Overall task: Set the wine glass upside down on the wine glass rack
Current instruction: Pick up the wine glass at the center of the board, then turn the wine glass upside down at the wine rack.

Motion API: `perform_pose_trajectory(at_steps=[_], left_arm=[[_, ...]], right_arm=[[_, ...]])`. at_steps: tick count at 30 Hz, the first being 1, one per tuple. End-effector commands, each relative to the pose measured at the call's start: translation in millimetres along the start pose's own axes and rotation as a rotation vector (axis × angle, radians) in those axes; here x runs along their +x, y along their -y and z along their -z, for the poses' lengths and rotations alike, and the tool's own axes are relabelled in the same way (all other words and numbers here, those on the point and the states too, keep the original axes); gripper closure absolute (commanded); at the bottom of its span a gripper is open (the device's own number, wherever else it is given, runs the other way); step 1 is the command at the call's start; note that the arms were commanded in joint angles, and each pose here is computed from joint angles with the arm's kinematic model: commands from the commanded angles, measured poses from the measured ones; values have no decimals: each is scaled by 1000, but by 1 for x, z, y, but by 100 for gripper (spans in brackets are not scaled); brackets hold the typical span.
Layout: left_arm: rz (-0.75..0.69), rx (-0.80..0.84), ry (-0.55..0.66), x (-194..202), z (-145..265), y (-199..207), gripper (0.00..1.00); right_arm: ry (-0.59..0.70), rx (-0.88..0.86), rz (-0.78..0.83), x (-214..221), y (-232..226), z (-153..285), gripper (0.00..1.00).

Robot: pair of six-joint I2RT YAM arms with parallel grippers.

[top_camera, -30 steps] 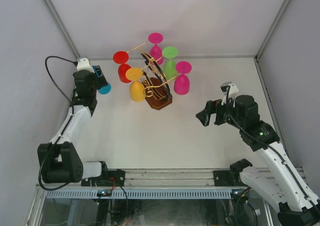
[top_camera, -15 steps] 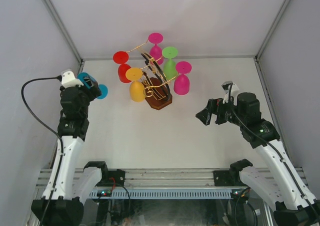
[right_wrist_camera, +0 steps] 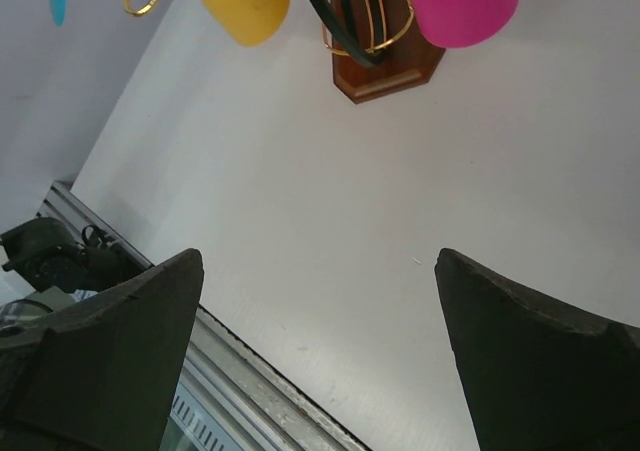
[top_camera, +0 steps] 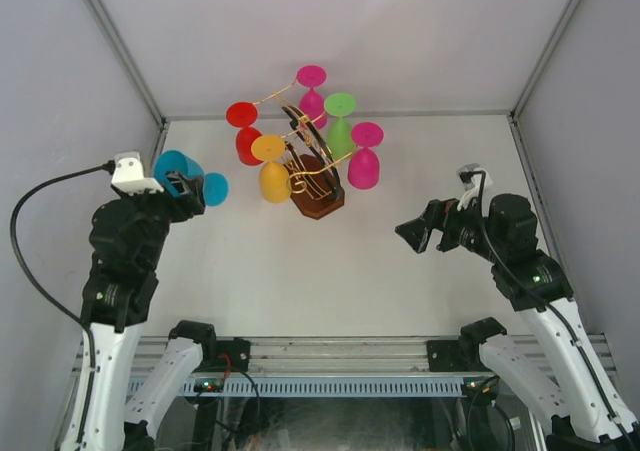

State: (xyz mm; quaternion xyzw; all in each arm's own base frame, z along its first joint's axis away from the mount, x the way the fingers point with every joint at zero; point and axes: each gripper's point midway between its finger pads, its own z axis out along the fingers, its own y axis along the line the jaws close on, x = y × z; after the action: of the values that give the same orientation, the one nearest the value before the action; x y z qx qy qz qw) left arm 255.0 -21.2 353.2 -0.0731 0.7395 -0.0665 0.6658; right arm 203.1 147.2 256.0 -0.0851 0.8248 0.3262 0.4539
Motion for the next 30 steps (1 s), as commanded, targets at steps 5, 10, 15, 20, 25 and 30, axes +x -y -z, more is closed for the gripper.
perform_pose_trajectory(at_steps=[5,10,15,20,25,30], left_arm=[[-103,196,66,-46,42,35,37],[-126,326,90,-59,56,64,38],[-95,480,155,-77,77,92,39],[-31,584,195,-92,90,110,39],[49,659,220,-99,93,126,39],[86,727,213,-99,92,145,40]], right_arm=[[152,-74,-75,-39,-28,14,3],[197,-84,-105,-44,-41,16,5],[268,-142,-118,-54,-69,22,7],[333,-230,-110,-64,-108,21,9],[380,-318,-113,-70,-147,17,10],[403,-309,-128,-69,-154,11,10]])
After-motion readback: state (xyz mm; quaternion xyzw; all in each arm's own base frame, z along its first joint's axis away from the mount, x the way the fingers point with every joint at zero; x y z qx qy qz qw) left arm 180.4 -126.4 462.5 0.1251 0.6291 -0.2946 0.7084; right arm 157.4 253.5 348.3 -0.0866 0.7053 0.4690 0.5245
